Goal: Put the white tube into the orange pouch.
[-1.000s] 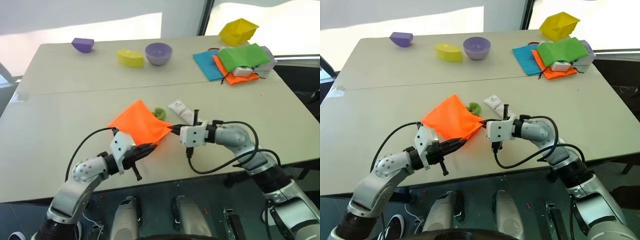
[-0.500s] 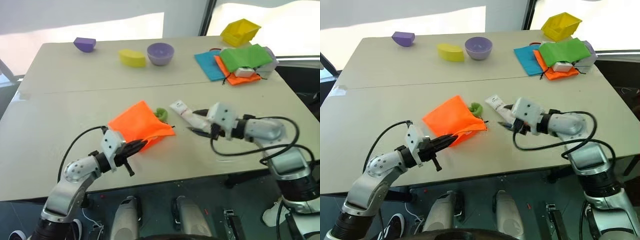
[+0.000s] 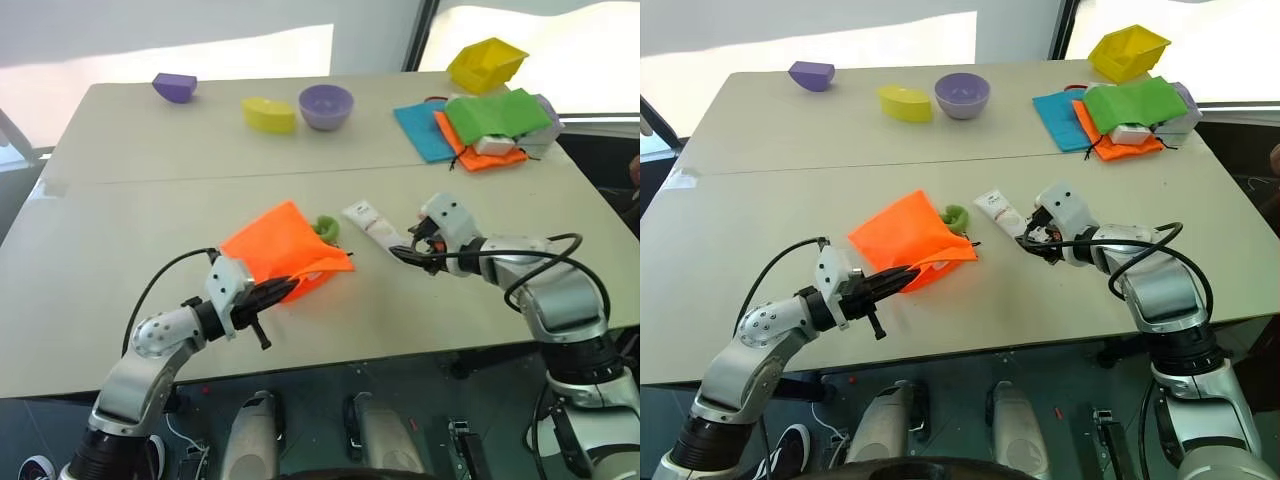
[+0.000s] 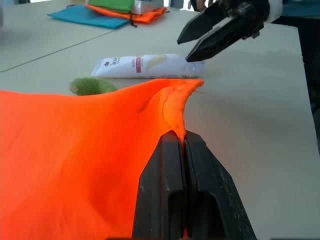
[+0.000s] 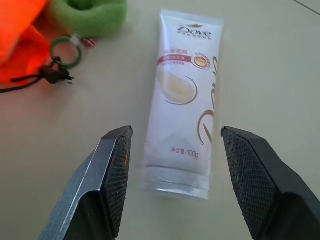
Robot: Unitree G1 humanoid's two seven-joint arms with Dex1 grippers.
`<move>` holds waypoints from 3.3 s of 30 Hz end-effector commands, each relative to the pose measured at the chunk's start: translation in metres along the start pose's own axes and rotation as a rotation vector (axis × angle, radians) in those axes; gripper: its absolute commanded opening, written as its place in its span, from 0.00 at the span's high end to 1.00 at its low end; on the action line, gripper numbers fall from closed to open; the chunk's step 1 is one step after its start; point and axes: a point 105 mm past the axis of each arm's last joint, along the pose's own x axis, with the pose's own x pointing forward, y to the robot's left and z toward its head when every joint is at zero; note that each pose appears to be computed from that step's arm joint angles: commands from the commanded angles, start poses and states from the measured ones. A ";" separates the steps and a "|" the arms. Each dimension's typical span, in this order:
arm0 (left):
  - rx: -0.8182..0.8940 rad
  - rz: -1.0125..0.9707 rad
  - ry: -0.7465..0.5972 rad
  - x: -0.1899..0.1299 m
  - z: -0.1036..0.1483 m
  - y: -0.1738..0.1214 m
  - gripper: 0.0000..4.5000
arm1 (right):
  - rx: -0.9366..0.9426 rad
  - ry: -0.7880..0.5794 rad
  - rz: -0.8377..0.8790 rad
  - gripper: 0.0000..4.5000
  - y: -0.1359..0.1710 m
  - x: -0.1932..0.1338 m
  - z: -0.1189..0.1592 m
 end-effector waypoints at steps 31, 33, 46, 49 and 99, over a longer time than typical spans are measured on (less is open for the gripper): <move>0.046 -0.009 -0.053 0.010 0.015 -0.007 1.00 | 0.068 -0.084 0.241 0.60 0.027 -0.035 0.001; 0.042 -0.012 -0.053 0.011 0.014 -0.009 1.00 | 0.040 -0.094 0.345 0.60 0.040 -0.054 -0.001; 0.062 -0.009 -0.055 0.010 0.017 -0.004 1.00 | 0.065 -0.037 0.554 0.60 0.078 -0.096 -0.025; 0.070 -0.005 -0.062 0.011 0.020 -0.003 1.00 | 0.006 0.007 0.592 0.60 0.094 -0.094 -0.036; 0.049 -0.058 -0.061 0.013 0.018 -0.020 1.00 | -0.056 -0.161 0.267 0.60 0.114 0.024 0.025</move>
